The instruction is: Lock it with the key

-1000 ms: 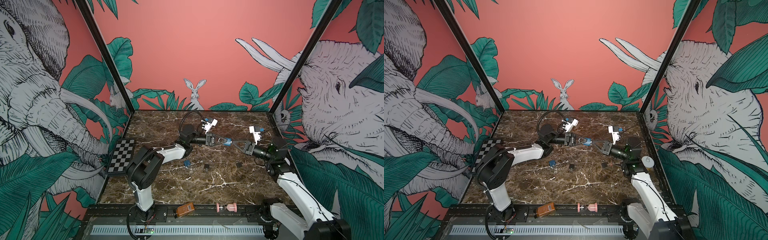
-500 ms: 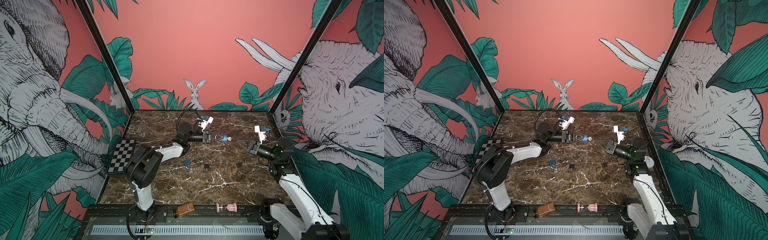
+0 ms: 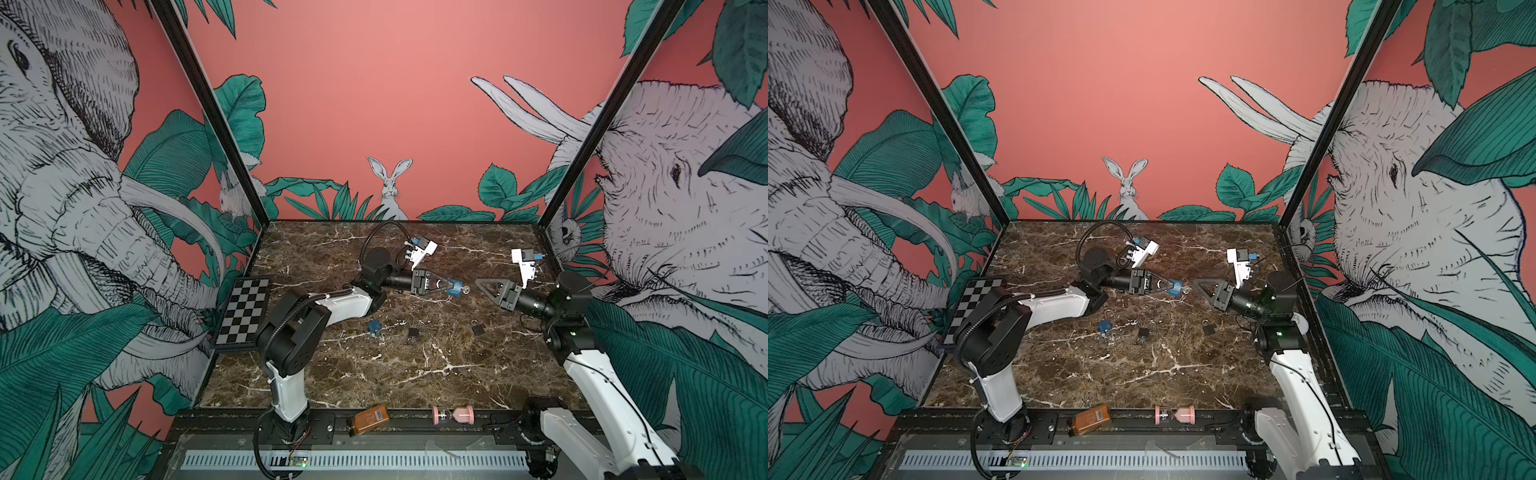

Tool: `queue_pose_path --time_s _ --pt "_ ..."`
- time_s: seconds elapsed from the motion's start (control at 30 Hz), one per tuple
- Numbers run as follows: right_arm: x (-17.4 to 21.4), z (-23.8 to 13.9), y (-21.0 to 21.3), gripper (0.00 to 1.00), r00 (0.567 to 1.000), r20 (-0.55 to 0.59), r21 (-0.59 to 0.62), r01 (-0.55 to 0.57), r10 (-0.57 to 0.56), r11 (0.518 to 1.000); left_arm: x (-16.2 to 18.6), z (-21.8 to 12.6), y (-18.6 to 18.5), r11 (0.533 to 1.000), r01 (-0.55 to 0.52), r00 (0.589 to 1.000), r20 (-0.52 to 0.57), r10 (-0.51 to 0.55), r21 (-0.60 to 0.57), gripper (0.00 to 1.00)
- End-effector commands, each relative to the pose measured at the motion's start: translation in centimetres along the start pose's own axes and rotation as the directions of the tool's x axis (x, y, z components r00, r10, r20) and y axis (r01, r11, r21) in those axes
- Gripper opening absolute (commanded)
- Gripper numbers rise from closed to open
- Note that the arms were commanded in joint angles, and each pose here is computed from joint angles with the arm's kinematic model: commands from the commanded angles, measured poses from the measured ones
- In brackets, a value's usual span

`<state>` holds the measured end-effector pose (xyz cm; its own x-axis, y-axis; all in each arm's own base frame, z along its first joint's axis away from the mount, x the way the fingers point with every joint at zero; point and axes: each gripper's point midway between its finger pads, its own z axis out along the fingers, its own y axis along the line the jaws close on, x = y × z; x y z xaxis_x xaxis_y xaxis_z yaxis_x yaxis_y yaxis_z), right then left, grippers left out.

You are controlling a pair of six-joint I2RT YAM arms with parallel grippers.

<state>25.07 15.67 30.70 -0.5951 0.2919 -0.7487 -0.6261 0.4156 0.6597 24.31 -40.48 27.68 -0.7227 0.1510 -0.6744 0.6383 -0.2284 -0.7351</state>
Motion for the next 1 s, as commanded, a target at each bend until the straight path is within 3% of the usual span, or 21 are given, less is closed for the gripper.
queue_pose_path --time_s 0.0,0.1,0.2,0.63,0.97 --pt "-1.5 -1.2 1.7 0.18 0.965 0.081 0.055 0.245 -0.249 0.968 -0.3 -0.8 -4.0 0.97 -0.244 0.97 -0.027 0.244 -0.007 0.0" --pt "-1.0 -1.7 3.2 0.23 0.942 0.048 0.028 0.33 -0.331 0.943 0.2 -1.6 -4.5 0.932 -0.351 0.936 -0.052 0.347 -0.093 0.0" --pt "0.0 -1.5 3.8 0.24 0.939 -0.016 -0.033 0.343 -0.344 0.939 0.6 -2.2 -5.1 0.906 -0.403 0.915 -0.073 0.397 -0.128 0.0" --pt "1.9 -0.5 6.3 0.21 0.916 -0.058 -0.184 0.381 -0.397 0.906 -0.7 -1.7 -7.7 0.929 -0.37 0.928 0.048 0.369 0.025 0.0" --pt "2.5 -0.1 5.9 0.19 0.915 -0.083 -0.182 0.375 -0.394 0.909 -1.5 -1.5 -8.4 0.932 -0.352 0.934 0.092 0.345 0.082 0.0"
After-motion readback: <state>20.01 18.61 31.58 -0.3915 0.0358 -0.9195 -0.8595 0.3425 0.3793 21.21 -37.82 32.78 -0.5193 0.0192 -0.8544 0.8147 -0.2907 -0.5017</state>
